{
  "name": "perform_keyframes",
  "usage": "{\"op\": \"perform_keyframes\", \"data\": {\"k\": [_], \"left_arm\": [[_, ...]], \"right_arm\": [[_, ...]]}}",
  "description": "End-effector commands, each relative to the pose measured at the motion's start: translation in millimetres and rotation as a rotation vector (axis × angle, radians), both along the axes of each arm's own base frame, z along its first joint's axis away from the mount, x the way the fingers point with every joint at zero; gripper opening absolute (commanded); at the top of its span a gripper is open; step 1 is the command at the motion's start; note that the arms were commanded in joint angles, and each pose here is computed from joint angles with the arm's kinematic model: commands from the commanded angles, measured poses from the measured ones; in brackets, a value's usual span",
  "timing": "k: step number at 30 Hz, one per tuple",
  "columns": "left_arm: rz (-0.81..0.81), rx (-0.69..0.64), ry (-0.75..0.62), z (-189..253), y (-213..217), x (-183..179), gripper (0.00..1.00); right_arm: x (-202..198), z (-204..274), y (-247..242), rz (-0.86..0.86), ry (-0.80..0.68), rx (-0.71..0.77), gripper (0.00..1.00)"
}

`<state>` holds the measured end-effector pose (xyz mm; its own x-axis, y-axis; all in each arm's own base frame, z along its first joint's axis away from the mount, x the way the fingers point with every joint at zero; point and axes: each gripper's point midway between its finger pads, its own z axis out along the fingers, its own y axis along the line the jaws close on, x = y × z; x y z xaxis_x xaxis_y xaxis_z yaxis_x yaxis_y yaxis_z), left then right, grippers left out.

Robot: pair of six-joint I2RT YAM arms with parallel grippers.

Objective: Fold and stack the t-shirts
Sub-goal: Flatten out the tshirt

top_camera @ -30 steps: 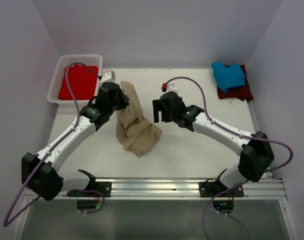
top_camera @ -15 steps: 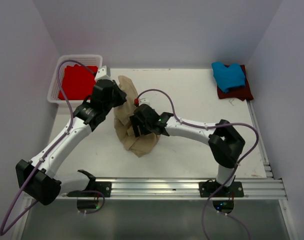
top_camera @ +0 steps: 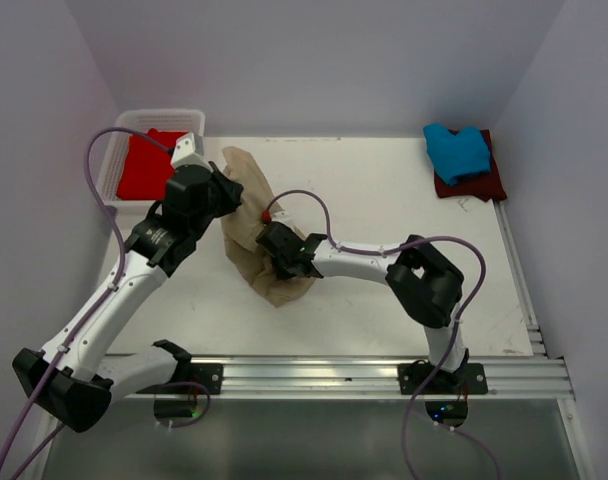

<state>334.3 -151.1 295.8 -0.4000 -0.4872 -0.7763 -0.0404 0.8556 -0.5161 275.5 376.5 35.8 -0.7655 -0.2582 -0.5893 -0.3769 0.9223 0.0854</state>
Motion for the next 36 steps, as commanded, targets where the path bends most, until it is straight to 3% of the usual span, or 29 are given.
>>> {"op": "perform_keyframes", "data": {"k": [1, 2, 8, 19, 25, 29, 30, 31, 32, 33, 36], "left_arm": [[0.060, -0.040, -0.081, 28, 15, -3, 0.00], [0.073, -0.029, -0.075, 25, 18, -4, 0.00], [0.135, 0.028, -0.053, 18, 40, -6, 0.00], [0.196, 0.097, 0.002, -3, 66, -20, 0.00], [0.153, 0.104, 0.131, -52, 62, -39, 0.00], [0.090, 0.085, 0.266, -102, 58, -73, 0.00], [0.076, 0.075, 0.280, -108, 56, -79, 0.05], [0.069, 0.073, 0.317, -124, 57, -88, 0.16], [0.060, 0.058, 0.326, -126, 58, -98, 0.29], [0.059, 0.055, 0.334, -130, 59, -103, 0.60], [0.029, 0.058, 0.338, -137, 60, -115, 0.90]], "right_arm": [[8, 2, -17, -0.069, -0.047, -0.036, 0.09], [9, 2, -25, -0.088, -0.060, -0.063, 0.00], [5, 39, -77, -0.178, -0.157, -0.136, 0.00], [-19, 127, -220, -0.453, -0.342, -0.371, 0.00], [-43, 140, -256, -0.503, -0.326, -0.404, 0.00], [-64, 147, -283, -0.540, -0.294, -0.437, 0.01], [-68, 149, -288, -0.548, -0.289, -0.445, 0.17], [-75, 153, -298, -0.552, -0.281, -0.461, 0.42], [-76, 156, -300, -0.567, -0.282, -0.451, 0.93], [-78, 159, -304, -0.574, -0.290, -0.455, 0.99], [-77, 170, -307, -0.584, -0.320, -0.430, 0.99]]}}
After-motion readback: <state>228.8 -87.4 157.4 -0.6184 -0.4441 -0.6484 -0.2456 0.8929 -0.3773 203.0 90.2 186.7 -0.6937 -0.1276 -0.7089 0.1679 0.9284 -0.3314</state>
